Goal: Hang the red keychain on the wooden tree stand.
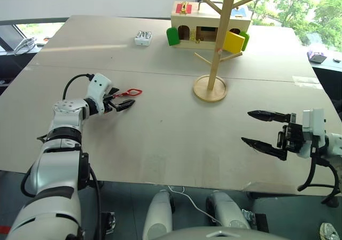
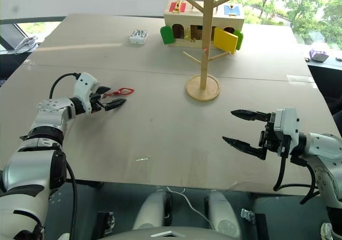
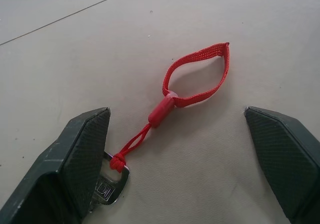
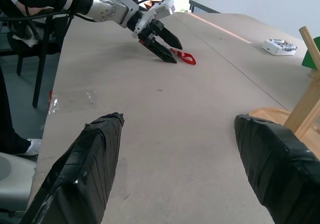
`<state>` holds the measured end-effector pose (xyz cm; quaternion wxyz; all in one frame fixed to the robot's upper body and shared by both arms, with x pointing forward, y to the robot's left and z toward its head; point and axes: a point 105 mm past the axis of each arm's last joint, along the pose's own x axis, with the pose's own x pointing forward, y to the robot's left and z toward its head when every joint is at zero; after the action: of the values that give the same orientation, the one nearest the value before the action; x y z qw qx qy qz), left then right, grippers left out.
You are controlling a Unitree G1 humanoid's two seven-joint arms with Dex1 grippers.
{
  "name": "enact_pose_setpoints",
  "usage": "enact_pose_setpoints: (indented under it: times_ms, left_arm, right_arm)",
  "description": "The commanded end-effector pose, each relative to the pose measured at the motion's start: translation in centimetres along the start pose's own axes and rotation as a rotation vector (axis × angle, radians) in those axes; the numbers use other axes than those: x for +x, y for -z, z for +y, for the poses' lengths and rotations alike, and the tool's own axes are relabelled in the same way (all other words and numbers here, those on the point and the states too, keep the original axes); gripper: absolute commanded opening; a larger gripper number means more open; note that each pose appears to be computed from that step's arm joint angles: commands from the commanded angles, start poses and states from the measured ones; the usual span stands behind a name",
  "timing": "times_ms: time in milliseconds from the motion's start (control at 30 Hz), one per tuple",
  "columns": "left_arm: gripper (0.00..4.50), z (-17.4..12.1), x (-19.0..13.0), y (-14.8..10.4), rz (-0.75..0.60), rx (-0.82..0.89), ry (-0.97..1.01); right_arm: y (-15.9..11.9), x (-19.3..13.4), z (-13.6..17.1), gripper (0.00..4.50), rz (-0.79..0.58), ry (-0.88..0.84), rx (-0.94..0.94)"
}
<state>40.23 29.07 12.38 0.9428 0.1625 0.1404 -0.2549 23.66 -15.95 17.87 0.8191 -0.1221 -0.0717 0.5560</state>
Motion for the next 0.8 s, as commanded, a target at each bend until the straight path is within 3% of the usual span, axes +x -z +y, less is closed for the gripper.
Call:
enact_pose_setpoints:
  times_ms: [33,100,233,433,467,667,800]
  left_arm:
    - [4.44,0.0,0.0,0.6,0.028,-0.002,-0.004]
    - [4.44,-0.2,0.2,0.4,0.02,0.006,0.0]
    - [3.33,-0.3,0.5,-0.3,-0.005,0.017,0.002]
    - [0.31,-0.2,0.6,-0.7,-0.015,0.024,-0.002]
    - [0.03,-0.2,0.6,-0.6,-0.015,0.024,-0.002]
    - [0.03,-0.4,0.7,-0.4,-0.008,0.035,0.001]
    - [0.03,-1.4,1.2,-1.9,-0.117,0.066,0.026]
  right_arm:
    - [-1.4,-0.2,-0.3,3.81,-0.025,0.013,-0.049]
    - [-1.5,-0.2,-0.3,3.81,-0.028,0.017,-0.047]
    - [-1.5,-0.1,-0.3,3.81,-0.03,0.018,-0.044]
    - [-1.7,0.0,-0.6,3.81,-0.038,0.031,-0.042]
    - [-1.7,0.1,-0.6,3.81,-0.038,0.031,-0.042]
    - [-1.7,0.0,-0.5,3.81,-0.036,0.035,-0.039]
    - [-2.5,-0.6,-0.8,3.81,-0.045,0.037,-0.027]
